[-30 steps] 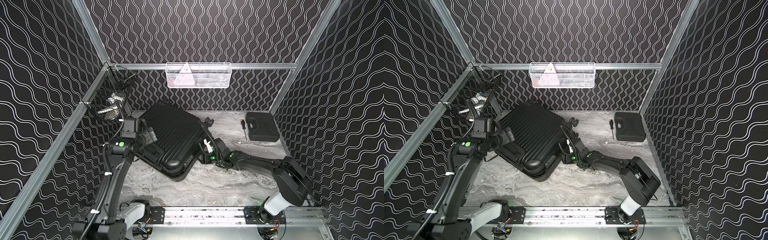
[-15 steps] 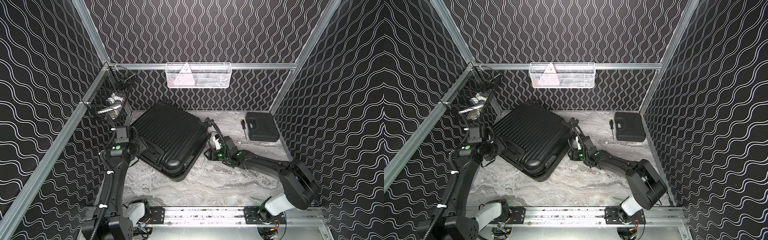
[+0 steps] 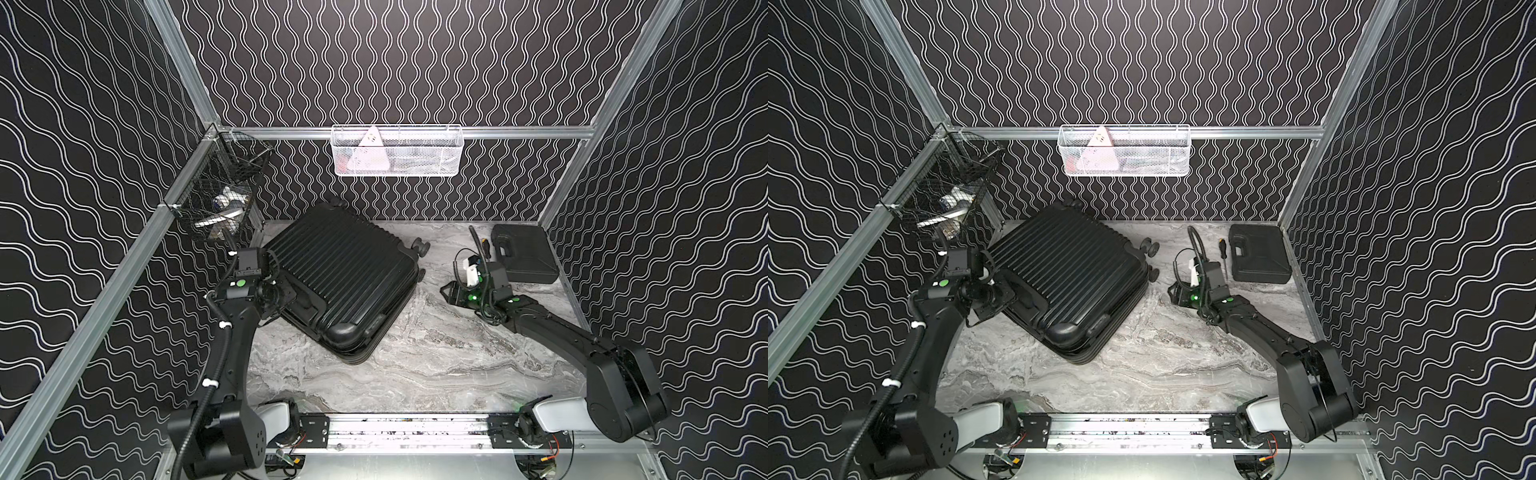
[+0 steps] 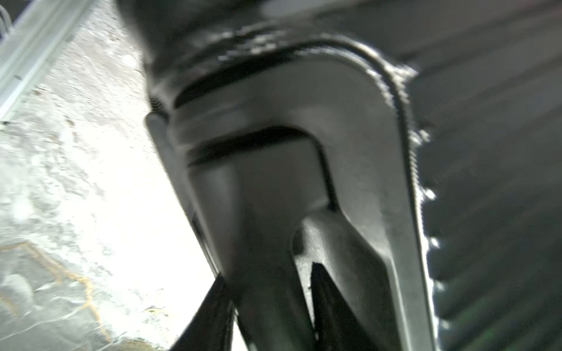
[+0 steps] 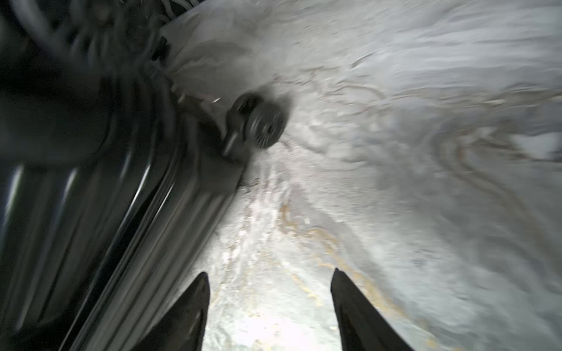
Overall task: Close the suitcase zippers
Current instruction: Adjust the suitcase at the center of the board.
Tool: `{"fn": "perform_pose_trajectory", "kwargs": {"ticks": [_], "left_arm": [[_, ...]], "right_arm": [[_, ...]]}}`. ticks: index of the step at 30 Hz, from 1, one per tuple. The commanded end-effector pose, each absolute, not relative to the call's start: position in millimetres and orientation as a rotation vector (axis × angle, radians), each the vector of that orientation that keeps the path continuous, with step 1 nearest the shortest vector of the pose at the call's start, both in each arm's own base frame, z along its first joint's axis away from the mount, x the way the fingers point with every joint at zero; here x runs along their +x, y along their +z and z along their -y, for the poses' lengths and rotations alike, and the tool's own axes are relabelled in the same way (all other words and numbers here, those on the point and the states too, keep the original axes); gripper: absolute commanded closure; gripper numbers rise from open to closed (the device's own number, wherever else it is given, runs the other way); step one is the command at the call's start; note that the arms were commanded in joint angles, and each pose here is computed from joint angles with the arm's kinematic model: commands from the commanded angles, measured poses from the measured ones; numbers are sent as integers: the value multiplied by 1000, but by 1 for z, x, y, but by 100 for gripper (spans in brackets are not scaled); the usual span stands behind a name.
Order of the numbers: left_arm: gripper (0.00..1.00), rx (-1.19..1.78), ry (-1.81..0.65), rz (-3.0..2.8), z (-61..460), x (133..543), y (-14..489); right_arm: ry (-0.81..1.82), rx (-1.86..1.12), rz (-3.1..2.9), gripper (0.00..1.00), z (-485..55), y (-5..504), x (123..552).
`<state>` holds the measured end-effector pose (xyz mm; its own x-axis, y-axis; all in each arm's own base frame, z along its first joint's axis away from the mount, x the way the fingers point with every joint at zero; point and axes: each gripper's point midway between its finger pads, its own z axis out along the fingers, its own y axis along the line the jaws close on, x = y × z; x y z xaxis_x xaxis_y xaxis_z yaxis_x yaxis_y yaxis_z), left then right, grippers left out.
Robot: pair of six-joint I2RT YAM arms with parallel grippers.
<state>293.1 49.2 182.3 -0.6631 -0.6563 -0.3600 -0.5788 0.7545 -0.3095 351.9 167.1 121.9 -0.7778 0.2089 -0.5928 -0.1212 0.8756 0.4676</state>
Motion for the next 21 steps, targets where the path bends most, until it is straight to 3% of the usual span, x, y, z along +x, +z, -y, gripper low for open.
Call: {"fn": "perform_pose_trajectory", "kwargs": {"ticks": [1,12,21], "left_arm": [[70,-577,-161,-2570,-50,308,191],[68,-290,-167,-2461,-56,387,235],[69,-249,-196,-2453,-62,438,240]], "right_arm": [[634,29,-2395,35,-159,118,345],[786,-219,-2216,37,-173,124,309],[973,-517,-2031,53,-208,133,259]]}}
